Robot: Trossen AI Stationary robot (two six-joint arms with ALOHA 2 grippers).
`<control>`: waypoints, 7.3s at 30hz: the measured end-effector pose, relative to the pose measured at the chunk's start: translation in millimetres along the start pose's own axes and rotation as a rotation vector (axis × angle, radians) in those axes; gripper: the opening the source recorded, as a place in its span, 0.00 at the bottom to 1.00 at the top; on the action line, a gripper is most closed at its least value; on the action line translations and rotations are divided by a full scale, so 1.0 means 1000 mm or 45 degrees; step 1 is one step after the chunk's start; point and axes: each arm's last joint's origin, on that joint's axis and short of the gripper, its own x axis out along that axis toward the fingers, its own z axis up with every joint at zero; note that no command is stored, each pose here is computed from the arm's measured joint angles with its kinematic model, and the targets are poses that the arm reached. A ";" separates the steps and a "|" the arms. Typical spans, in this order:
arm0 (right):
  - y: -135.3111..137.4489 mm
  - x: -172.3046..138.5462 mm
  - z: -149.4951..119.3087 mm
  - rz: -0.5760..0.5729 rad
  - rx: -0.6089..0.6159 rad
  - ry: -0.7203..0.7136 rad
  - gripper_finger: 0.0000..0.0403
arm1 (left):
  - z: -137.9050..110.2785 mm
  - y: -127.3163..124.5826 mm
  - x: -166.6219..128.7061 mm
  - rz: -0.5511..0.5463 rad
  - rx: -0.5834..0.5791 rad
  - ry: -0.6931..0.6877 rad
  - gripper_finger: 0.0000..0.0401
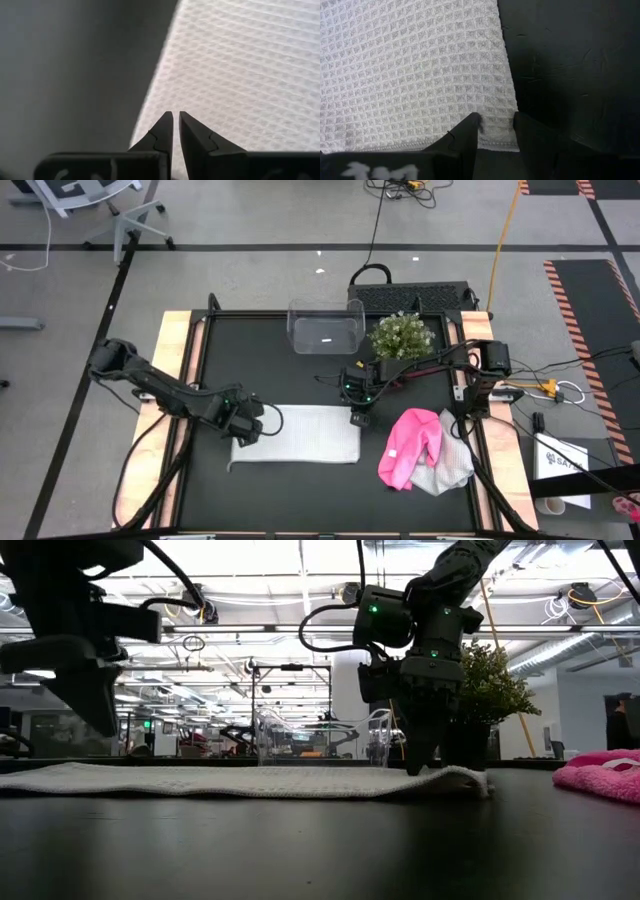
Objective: Fold microfiber towels
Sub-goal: Fold the left gray towel
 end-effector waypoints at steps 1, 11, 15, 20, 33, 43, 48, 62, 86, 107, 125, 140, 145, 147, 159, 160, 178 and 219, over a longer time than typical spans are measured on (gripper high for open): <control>0.000 0.000 0.000 0.000 0.000 0.000 0.31 | -0.001 -0.001 0.002 -0.026 0.014 0.000 0.09; 0.000 -0.007 -0.001 0.002 0.003 -0.007 0.31 | -0.007 -0.010 0.004 -0.195 0.196 0.076 0.09; 0.003 -0.033 -0.001 0.015 0.029 -0.081 0.28 | -0.007 -0.011 0.010 -0.158 0.214 0.101 0.09; 0.018 -0.065 0.004 0.113 0.012 -0.279 0.22 | -0.002 -0.017 0.021 -0.155 0.200 0.094 0.09; 0.080 -0.018 -0.002 0.240 -0.177 -0.222 0.01 | 0.002 -0.025 0.032 -0.166 0.188 0.087 0.09; 0.084 0.013 -0.009 0.234 -0.154 -0.079 0.00 | 0.001 -0.025 0.032 -0.168 0.183 0.090 0.09; 0.070 0.010 -0.014 0.150 -0.160 0.029 0.00 | 0.001 -0.025 0.032 -0.170 0.169 0.094 0.09; 0.028 0.002 -0.003 0.085 -0.176 0.032 0.00 | 0.004 -0.027 0.032 -0.200 0.130 0.066 0.09; 0.027 -0.039 0.005 -0.028 -0.129 -0.240 0.00 | 0.014 -0.020 0.017 -0.150 0.007 0.002 0.09; -0.029 -0.053 0.022 -0.239 -0.076 -0.375 0.27 | -0.008 -0.025 0.034 -0.216 -0.180 -0.004 0.09; -0.039 -0.049 0.013 -0.215 -0.035 -0.305 0.28 | -0.007 -0.026 0.034 -0.228 -0.183 -0.017 0.09; -0.044 -0.038 0.006 -0.216 0.003 -0.351 0.28 | -0.006 -0.028 0.034 -0.247 -0.185 -0.032 0.09; -0.044 -0.039 0.008 -0.214 -0.001 -0.375 0.28 | -0.006 -0.028 0.034 -0.249 -0.189 -0.033 0.09; -0.044 -0.039 0.008 -0.214 -0.001 -0.375 0.28 | -0.006 -0.028 0.034 -0.249 -0.184 -0.033 0.09; -0.055 -0.018 0.008 -0.232 0.000 -0.290 0.28 | -0.006 -0.028 0.034 -0.249 -0.185 -0.032 0.09; -0.055 -0.016 0.008 -0.232 0.000 -0.287 0.28 | -0.006 -0.028 0.034 -0.249 -0.185 -0.032 0.09; -0.057 -0.011 0.009 -0.229 0.006 -0.271 0.26 | -0.006 -0.028 0.034 -0.248 -0.188 -0.032 0.09; -0.058 -0.012 -0.006 -0.271 0.035 -0.094 0.00 | -0.013 -0.042 0.013 -0.435 -0.128 0.068 0.09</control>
